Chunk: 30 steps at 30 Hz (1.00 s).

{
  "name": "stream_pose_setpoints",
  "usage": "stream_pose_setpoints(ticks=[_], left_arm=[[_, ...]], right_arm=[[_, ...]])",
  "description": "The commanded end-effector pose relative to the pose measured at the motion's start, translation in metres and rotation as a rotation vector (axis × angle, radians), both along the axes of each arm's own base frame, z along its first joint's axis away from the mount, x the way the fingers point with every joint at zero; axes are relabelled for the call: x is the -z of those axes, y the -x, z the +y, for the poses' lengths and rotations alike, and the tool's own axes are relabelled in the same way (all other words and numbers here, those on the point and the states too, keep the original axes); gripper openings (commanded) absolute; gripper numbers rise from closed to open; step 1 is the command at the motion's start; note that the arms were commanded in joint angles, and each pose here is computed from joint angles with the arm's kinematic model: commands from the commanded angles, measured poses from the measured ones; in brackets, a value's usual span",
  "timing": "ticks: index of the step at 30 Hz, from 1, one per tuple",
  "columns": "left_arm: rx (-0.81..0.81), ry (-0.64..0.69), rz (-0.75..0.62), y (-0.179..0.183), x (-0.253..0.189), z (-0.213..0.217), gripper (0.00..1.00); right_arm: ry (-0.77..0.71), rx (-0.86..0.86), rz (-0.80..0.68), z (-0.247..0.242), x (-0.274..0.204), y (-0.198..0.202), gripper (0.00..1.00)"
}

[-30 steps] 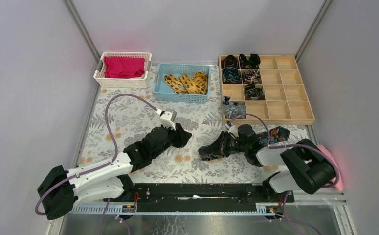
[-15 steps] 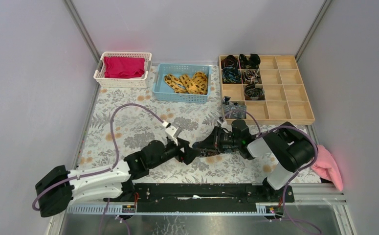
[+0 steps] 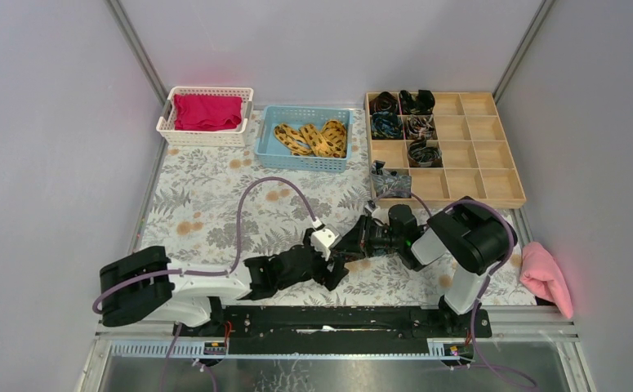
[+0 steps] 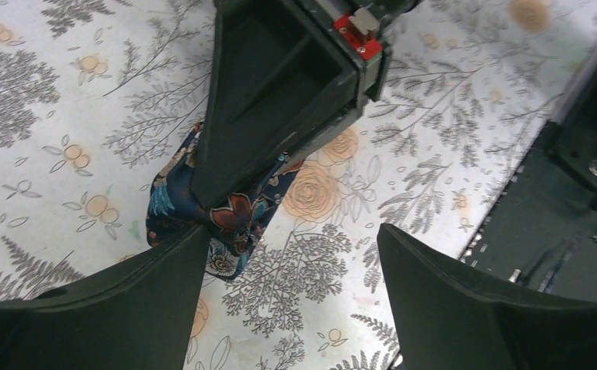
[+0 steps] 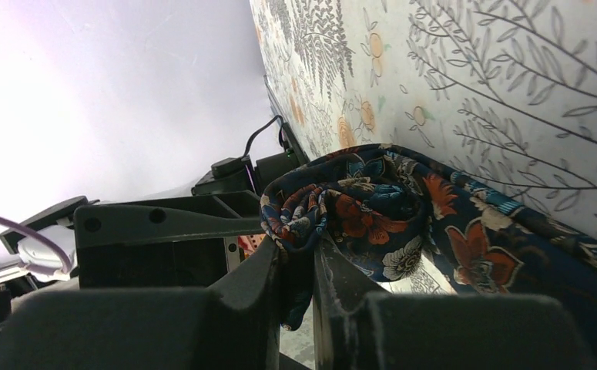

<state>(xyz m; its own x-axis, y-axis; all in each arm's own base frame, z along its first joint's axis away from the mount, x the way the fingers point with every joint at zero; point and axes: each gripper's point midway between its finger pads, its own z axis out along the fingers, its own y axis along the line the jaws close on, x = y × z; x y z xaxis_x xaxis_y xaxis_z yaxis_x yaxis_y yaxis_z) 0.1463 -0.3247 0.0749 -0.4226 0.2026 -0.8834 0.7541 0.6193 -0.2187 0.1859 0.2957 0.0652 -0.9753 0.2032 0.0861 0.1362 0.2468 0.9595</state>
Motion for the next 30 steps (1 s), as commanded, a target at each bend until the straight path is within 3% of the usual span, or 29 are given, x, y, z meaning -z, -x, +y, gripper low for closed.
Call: stream_pose_setpoints(ticks=[1, 6, 9, 11, 16, 20, 30], left_arm=[[-0.126, -0.016, -0.107, -0.025, -0.022, -0.007, 0.87], [-0.214, 0.019, -0.138, -0.030, -0.043, 0.012, 0.86], [-0.220, 0.017, -0.167, -0.032, -0.057, 0.019, 0.93], [-0.203, -0.037, -0.186, -0.034, -0.061, 0.016, 0.98], [-0.037, -0.307, -0.150, -0.031, -0.042, 0.000, 0.99], [0.108, -0.279, -0.080, -0.012, -0.042, -0.002, 0.99], [0.210, -0.254, 0.002, 0.011, -0.044, -0.001, 0.99]], right_arm=[[-0.105, -0.078, -0.045, 0.006, -0.022, 0.014, 0.13], [-0.106, -0.081, -0.045, 0.005, -0.022, 0.017, 0.12], [-0.091, -0.088, -0.050, 0.004, -0.022, 0.019, 0.12], [-0.066, -0.101, -0.052, 0.003, -0.019, 0.020, 0.12], [-0.031, -0.141, -0.061, 0.002, -0.021, 0.025, 0.12], [0.020, -0.170, -0.091, -0.001, -0.019, 0.027, 0.12], [0.083, -0.226, -0.120, -0.009, -0.012, 0.038, 0.12]])
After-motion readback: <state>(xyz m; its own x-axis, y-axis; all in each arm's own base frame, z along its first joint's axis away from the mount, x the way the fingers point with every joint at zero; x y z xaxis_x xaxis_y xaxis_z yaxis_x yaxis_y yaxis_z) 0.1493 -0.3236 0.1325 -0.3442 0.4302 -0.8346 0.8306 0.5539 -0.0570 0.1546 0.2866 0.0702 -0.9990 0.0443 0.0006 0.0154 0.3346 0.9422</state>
